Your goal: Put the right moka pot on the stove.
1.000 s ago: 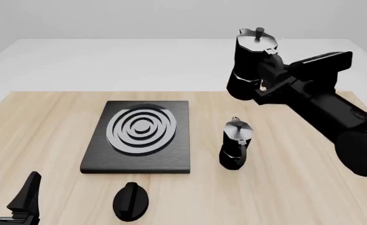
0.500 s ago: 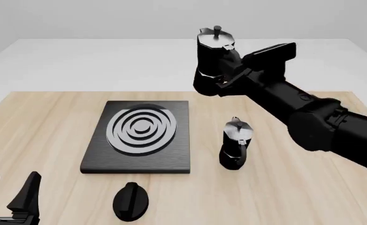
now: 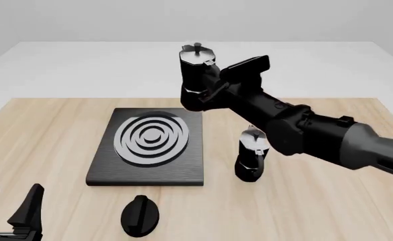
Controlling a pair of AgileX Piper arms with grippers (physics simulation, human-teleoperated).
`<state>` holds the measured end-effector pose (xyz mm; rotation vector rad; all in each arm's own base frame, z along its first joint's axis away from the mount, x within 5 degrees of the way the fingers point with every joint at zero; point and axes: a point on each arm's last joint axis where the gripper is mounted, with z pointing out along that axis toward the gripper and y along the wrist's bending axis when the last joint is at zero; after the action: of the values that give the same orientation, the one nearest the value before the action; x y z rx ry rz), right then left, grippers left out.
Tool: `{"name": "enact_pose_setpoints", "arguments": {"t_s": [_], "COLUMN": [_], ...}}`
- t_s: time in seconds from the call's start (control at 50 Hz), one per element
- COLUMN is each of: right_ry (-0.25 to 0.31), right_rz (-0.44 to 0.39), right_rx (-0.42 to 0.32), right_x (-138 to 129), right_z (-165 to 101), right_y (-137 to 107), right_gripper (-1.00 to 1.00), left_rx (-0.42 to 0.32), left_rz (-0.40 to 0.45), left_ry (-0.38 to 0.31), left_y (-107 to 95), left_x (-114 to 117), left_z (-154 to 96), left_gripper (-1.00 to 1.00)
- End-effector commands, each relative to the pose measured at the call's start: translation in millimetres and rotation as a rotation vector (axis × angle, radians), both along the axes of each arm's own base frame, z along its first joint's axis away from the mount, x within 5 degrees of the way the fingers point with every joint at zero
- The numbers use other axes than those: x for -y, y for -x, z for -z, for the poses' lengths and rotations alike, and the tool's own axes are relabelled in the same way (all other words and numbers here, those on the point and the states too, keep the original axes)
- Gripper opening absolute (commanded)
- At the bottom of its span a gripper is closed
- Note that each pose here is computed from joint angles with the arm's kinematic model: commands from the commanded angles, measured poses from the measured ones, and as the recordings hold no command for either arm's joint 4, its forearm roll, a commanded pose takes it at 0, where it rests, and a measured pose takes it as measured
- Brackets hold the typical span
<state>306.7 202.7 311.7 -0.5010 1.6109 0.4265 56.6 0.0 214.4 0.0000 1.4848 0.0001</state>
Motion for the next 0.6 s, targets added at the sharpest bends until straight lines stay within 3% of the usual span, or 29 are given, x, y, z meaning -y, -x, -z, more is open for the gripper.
{"name": "enact_pose_setpoints", "arguments": {"t_s": [0.02, 0.42, 0.6], "right_ry": [-0.019, -0.022, -0.029], "right_rz": [-0.039, -0.107, -0.116], "right_rx": [0.015, -0.017, -0.049], "right_x": [-26.5, -73.8, -85.9], "right_z": [1.0, 6.3, 25.9], "right_y": [-12.1, -25.7, -31.8], "right_gripper": [-1.00, -1.00, -1.00], "left_rx": [0.000, 0.000, 0.000], "left_rz": [0.000, 0.000, 0.000], "left_ry": [0.000, 0.000, 0.000], "left_y": [0.0, 0.0, 0.0], "left_x": [0.0, 0.0, 0.0], "left_z": [0.0, 0.0, 0.0], "left_gripper": [1.00, 1.00, 1.00]}}
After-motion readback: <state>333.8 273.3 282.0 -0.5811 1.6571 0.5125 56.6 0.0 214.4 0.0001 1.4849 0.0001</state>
